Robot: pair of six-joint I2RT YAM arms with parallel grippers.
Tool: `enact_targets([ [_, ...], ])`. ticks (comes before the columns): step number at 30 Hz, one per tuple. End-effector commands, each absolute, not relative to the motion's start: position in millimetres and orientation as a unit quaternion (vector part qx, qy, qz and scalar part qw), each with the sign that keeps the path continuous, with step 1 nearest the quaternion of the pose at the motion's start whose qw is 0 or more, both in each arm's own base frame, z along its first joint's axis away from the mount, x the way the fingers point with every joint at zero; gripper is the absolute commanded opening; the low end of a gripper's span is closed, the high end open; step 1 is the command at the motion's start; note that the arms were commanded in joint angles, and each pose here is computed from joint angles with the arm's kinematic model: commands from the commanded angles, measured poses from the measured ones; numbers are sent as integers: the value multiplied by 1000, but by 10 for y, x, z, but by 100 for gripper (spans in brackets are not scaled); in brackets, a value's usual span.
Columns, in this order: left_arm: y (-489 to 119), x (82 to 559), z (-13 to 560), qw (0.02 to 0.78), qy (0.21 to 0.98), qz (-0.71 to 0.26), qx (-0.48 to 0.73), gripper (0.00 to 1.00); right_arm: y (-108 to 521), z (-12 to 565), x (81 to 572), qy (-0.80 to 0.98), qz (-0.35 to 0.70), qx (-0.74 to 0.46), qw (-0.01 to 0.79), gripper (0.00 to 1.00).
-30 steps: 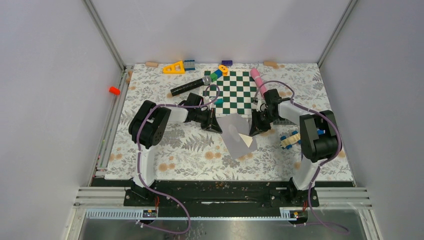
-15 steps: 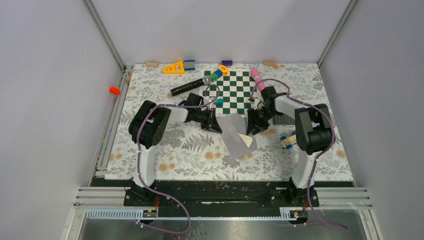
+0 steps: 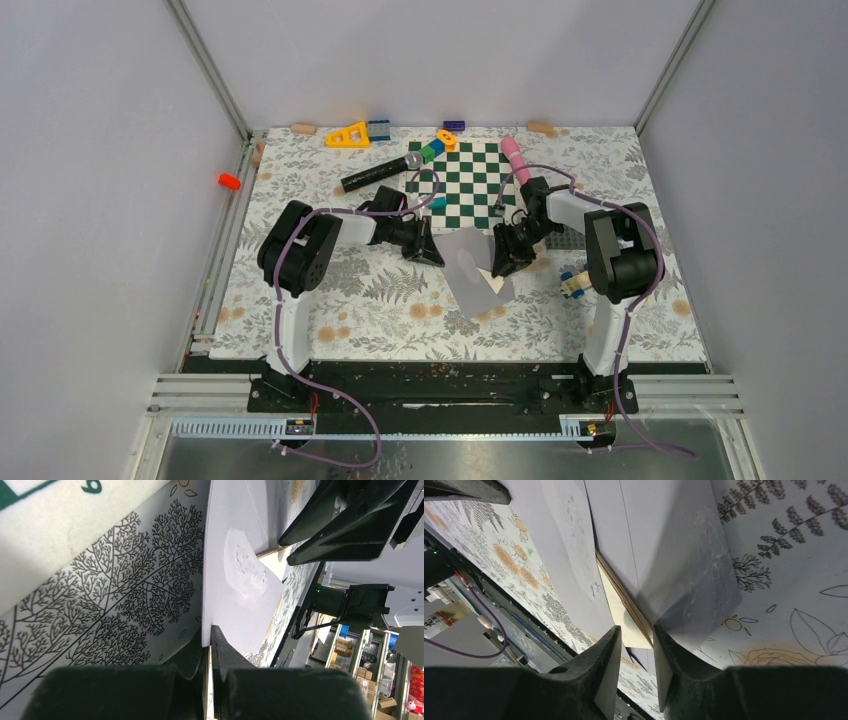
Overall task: Place the letter into the envelope and seal it
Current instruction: Place the envelope at the center of the board.
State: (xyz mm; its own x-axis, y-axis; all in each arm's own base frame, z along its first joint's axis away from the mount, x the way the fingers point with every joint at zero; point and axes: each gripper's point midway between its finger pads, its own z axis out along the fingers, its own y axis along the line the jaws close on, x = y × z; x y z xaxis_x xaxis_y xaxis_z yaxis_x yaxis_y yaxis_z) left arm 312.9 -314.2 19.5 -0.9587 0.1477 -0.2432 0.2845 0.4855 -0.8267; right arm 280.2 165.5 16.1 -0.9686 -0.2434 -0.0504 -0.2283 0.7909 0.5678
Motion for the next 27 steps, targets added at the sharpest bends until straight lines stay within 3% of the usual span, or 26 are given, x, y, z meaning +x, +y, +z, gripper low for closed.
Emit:
enact_targets([
  [1,-3105,3076,-12,60,876,-462,124,0,1745,221,2780,-938,-321,126,27,35],
  [5,-3104,3074,-7,60,876,-462,124,0,1787,204,2748,-934,-335,117,39,27],
  [8,-3103,3078,4,62,876,-463,125,0,1813,204,2733,-931,-344,114,44,1],
  [13,-3101,3076,2,61,876,-463,124,0,1802,211,2781,-935,-336,110,10,0],
  [20,-3101,3070,-15,57,876,-462,121,0,1575,305,3005,-959,-253,81,-104,0],
  [27,-3107,3062,-15,54,876,-464,119,0,1481,278,3045,-966,-221,38,-125,0],
])
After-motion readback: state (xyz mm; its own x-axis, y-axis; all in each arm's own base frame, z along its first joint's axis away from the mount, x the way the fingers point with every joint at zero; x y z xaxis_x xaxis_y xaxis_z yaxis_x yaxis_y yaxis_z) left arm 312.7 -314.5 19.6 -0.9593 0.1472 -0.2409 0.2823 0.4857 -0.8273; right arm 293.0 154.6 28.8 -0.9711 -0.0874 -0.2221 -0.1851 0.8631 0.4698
